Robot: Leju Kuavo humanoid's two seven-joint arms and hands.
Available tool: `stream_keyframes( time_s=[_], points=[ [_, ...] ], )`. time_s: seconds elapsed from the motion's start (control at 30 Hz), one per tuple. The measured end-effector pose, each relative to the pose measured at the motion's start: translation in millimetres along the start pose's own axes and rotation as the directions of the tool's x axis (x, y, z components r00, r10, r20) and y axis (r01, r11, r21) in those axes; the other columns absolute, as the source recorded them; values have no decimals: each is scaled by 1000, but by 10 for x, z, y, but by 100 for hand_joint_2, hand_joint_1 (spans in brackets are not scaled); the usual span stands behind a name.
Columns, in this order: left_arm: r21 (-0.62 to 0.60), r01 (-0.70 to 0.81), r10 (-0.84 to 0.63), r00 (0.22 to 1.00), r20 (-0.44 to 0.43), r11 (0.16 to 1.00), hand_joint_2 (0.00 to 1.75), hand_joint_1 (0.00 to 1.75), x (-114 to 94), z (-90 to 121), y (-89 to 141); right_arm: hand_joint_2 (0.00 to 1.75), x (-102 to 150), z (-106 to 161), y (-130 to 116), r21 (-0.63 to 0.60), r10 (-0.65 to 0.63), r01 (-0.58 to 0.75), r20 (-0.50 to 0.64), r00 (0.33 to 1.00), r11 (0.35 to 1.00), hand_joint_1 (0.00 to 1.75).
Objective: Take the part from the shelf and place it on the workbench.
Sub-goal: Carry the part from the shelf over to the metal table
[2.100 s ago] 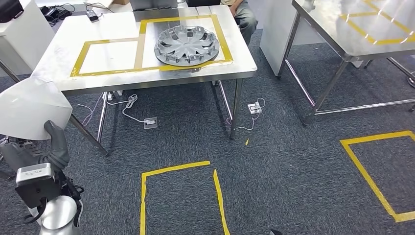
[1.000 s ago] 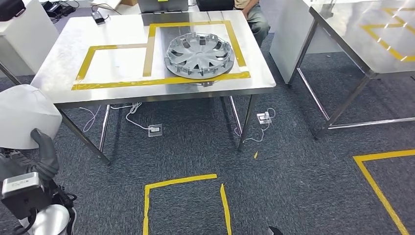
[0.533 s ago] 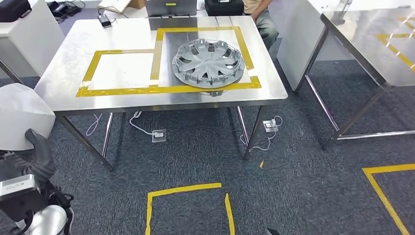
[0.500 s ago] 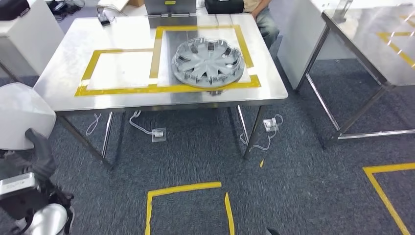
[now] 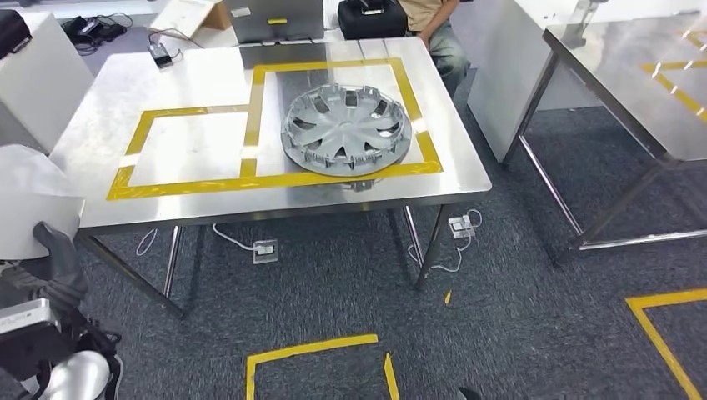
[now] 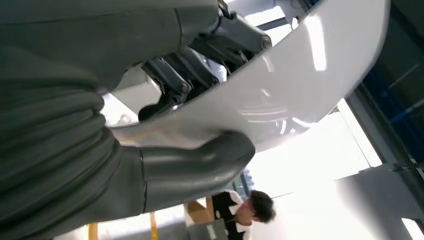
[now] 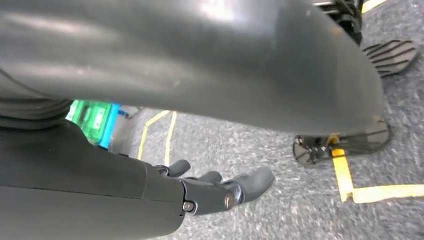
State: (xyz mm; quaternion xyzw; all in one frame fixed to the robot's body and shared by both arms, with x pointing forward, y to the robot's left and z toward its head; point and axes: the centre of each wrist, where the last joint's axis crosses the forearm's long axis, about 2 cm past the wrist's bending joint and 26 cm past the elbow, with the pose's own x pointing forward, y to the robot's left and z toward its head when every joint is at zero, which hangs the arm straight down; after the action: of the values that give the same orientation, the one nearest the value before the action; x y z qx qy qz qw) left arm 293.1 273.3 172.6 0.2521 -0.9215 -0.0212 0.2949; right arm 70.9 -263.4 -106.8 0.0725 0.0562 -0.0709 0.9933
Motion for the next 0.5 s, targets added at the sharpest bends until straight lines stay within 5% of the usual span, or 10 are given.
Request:
stream_keyframes(
  time_s=[0.5],
  points=[
    [-10,-6,6,1000,-5,1000,175,175,1,14,-10,0,-62,-16,-23,-4,-8,8,-8,1000,1000,0]
  ],
)
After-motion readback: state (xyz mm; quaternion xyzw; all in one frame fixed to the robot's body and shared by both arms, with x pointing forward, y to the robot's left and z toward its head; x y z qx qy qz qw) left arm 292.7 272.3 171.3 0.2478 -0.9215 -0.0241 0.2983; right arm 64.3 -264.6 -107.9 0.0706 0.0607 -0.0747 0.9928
